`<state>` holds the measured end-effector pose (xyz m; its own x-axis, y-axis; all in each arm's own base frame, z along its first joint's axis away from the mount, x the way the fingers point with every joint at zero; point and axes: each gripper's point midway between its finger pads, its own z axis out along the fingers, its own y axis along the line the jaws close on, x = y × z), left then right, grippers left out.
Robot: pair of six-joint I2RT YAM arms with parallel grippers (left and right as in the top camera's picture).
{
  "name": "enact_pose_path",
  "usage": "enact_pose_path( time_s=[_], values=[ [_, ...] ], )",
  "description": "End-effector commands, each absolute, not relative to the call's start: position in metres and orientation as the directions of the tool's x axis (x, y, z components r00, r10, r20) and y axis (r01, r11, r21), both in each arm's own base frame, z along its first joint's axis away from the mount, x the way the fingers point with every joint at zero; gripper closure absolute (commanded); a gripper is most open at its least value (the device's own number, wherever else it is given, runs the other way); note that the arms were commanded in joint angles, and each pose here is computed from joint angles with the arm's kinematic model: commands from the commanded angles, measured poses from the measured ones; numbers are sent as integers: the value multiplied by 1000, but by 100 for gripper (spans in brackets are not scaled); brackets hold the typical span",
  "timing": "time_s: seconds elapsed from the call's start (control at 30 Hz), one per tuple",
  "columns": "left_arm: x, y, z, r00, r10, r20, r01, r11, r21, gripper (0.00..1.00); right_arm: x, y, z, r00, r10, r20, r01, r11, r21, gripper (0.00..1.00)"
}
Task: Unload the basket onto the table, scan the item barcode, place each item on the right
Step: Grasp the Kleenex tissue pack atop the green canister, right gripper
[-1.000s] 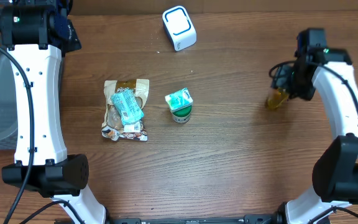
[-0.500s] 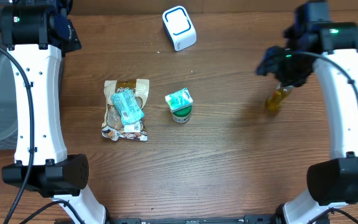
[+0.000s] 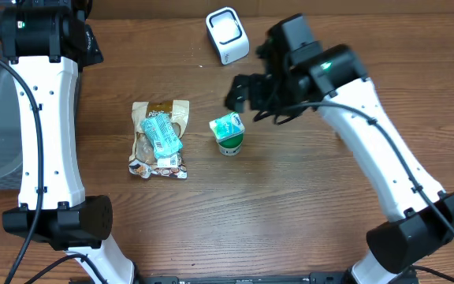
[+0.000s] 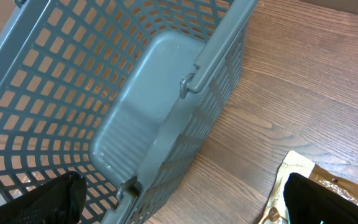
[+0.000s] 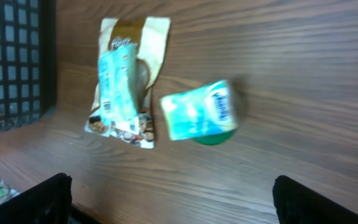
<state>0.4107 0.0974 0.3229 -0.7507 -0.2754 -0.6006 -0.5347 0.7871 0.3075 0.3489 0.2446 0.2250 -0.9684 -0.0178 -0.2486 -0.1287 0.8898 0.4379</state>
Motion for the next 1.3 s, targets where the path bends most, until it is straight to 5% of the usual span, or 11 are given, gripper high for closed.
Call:
enact_pose_path(
  time_s=[0.0, 0.1, 0.23, 0.5, 0.57, 0.7, 0.77, 0.87, 0.93, 1.27],
  values=[
    [410, 100, 333, -742, -257, -620, -536, 782, 318, 0, 343, 252, 213, -974, 47, -221, -52, 906, 421, 16],
    [410, 100, 333, -742, -257, -620, -536, 782, 318, 0, 339, 263, 200, -974, 52, -222, -44, 913, 406, 39],
    [410, 100, 333, -742, -257, -620, -536, 782, 318, 0, 333, 272, 185, -976, 28, -217, -64, 912, 404, 46],
    [410, 100, 333, -742, -257, -620, -536, 782, 318, 0, 334, 274, 156, -957, 272, -99, 202, 873, 443, 50],
    [410, 100, 333, -742, -257, -620, -536, 782, 318, 0, 330, 271, 149, -934, 354, -45, 300, 848, 437, 38],
    [410, 100, 333, -742, -257, -620, -536, 782, 318, 0, 326, 269, 143, -876, 481, 34, 449, 788, 422, 36],
    [410, 100, 333, -742, -257, -620, -536, 782, 318, 0, 327, 270, 143, -875, 483, 32, 449, 786, 425, 37],
    [410, 100, 333, -742, -257, -620, -536, 782, 318, 1, 332, 270, 145, -873, 487, 14, 444, 783, 435, 55],
    [410, 100, 333, -742, -257, -620, -536, 782, 318, 0, 337, 272, 147, -871, 490, -6, 436, 779, 451, 56],
    [410, 100, 333, -742, -257, -620, -536, 782, 318, 1, 347, 278, 152, -869, 493, -30, 418, 766, 489, 39]
  ],
)
